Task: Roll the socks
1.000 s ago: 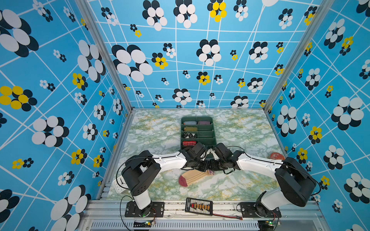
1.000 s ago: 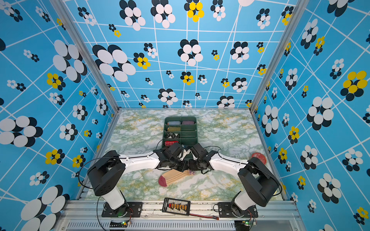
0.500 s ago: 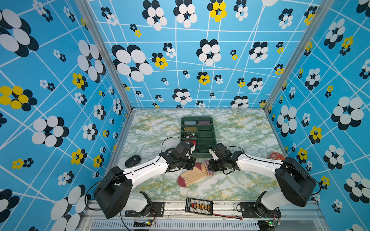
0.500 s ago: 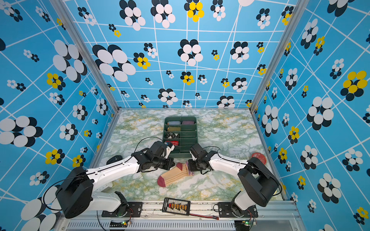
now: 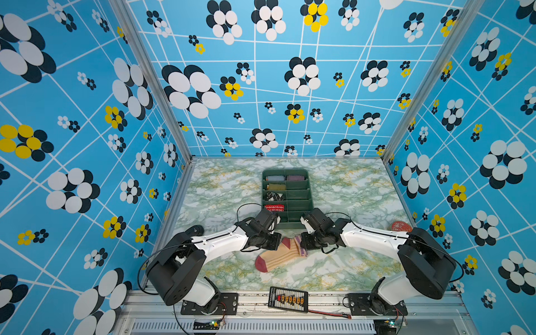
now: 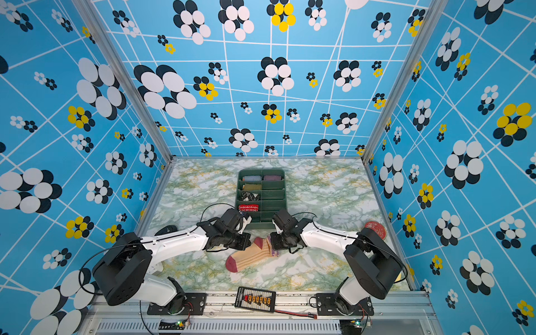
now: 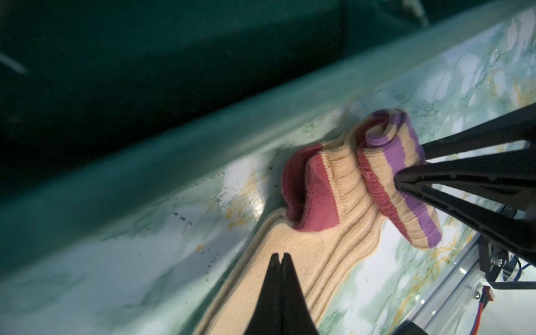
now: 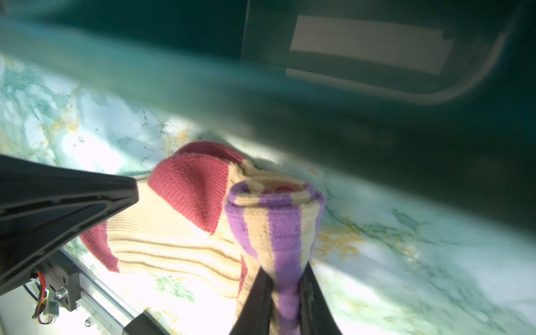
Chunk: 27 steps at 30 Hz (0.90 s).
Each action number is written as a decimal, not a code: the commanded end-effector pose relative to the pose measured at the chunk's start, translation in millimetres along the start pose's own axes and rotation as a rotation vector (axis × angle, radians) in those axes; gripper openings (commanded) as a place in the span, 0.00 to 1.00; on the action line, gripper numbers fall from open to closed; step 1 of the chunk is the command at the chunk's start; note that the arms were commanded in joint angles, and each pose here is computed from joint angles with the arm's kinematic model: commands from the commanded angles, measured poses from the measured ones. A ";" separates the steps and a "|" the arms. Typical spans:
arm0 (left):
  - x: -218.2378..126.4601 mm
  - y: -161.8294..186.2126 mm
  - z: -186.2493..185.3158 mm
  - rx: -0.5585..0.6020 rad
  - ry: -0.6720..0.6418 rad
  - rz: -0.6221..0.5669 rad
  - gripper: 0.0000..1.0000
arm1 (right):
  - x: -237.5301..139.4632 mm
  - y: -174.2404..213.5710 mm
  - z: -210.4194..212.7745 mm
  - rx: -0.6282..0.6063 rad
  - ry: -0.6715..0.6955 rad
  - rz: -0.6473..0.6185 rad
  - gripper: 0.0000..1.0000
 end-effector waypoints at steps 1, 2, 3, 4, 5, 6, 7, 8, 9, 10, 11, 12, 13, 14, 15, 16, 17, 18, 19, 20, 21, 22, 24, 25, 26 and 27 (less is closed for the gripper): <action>7.9 3.3 -1.6 0.009 0.017 0.016 0.00 | -0.8 3.2 3.3 0.000 0.009 0.042 0.18; 9.4 3.5 -1.5 0.009 0.018 0.017 0.00 | -1.1 2.6 4.0 -0.001 0.009 0.040 0.18; 11.2 3.7 -1.2 0.007 0.018 0.020 0.00 | -1.3 2.3 5.2 -0.004 0.008 0.040 0.18; 13.1 4.7 -1.1 0.007 0.019 0.025 0.00 | -1.3 1.8 5.9 -0.005 0.009 0.039 0.18; 14.6 5.0 -1.2 0.006 0.020 0.028 0.00 | -1.5 1.9 7.1 -0.009 0.011 0.040 0.18; 16.2 4.8 -1.7 0.005 0.023 0.030 0.00 | -1.7 1.3 7.7 -0.009 0.014 0.038 0.18; 17.6 4.9 -2.5 0.007 0.026 0.033 0.00 | -1.7 1.2 9.2 -0.012 0.015 0.037 0.18; 18.6 5.3 -3.0 0.008 0.027 0.035 0.00 | -1.7 0.7 9.9 -0.011 0.019 0.035 0.18; 19.5 5.3 -4.0 0.009 0.029 0.036 0.00 | -1.1 0.6 10.2 -0.006 0.024 0.034 0.17; 19.6 5.0 -5.3 0.011 0.031 0.036 0.00 | -0.2 0.5 10.6 0.000 0.028 0.033 0.16; 19.6 4.7 -6.3 0.013 0.033 0.035 0.00 | 0.8 0.5 10.7 0.006 0.030 0.034 0.16; 18.7 4.0 -8.0 0.014 0.037 0.032 0.00 | 2.4 1.0 11.1 0.010 0.037 0.035 0.16; 16.7 2.4 -10.2 0.018 0.042 0.025 0.00 | 4.4 1.5 11.6 0.012 0.044 0.037 0.16; 15.1 1.9 -12.1 0.021 0.044 0.022 0.00 | 6.1 1.8 12.2 0.013 0.052 0.040 0.16; 12.9 0.7 -14.9 0.027 0.049 0.015 0.00 | 8.5 2.4 12.5 0.014 0.062 0.044 0.16; 10.1 -0.7 -18.0 0.033 0.055 0.007 0.00 | 11.0 2.7 13.0 0.015 0.069 0.051 0.16; 7.2 -2.0 -20.9 0.038 0.059 0.000 0.00 | 13.8 3.8 13.8 0.013 0.076 0.058 0.16; 4.7 -3.1 -23.4 0.042 0.063 -0.005 0.00 | 16.1 4.0 13.6 0.016 0.083 0.062 0.16; 1.6 -4.5 -25.9 0.047 0.067 -0.013 0.00 | 18.5 4.8 13.8 0.018 0.091 0.069 0.16; -0.9 -5.5 -29.0 0.053 0.072 -0.020 0.00 | 20.4 5.0 13.3 0.023 0.099 0.071 0.16; -3.9 -6.4 -31.7 0.057 0.079 -0.028 0.00 | 22.2 5.5 12.1 0.031 0.109 0.073 0.16; -6.0 -7.3 -34.9 0.062 0.088 -0.035 0.00 | 23.4 6.3 10.4 0.038 0.120 0.074 0.16; -8.9 -8.5 -40.4 0.067 0.110 -0.045 0.00 | 23.4 6.7 8.4 0.044 0.135 0.066 0.16; -9.1 -9.1 -43.1 0.070 0.121 -0.049 0.01 | 23.1 7.6 7.3 0.046 0.141 0.065 0.16; -8.1 -9.2 -44.8 0.071 0.130 -0.050 0.00 | 22.5 7.5 7.1 0.047 0.142 0.061 0.16; -6.6 -9.5 -47.6 0.074 0.141 -0.052 0.01 | 21.9 7.6 6.4 0.048 0.145 0.058 0.16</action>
Point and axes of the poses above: each gripper's point midway between its finger pads, its own x axis out along the fingers, its own z axis along the line the jaws close on, y = z × x, the point moved 8 cm from there along -x, back along the fingers, and after that the axes turned 4 degrees about -x, right-handed, at the moved point
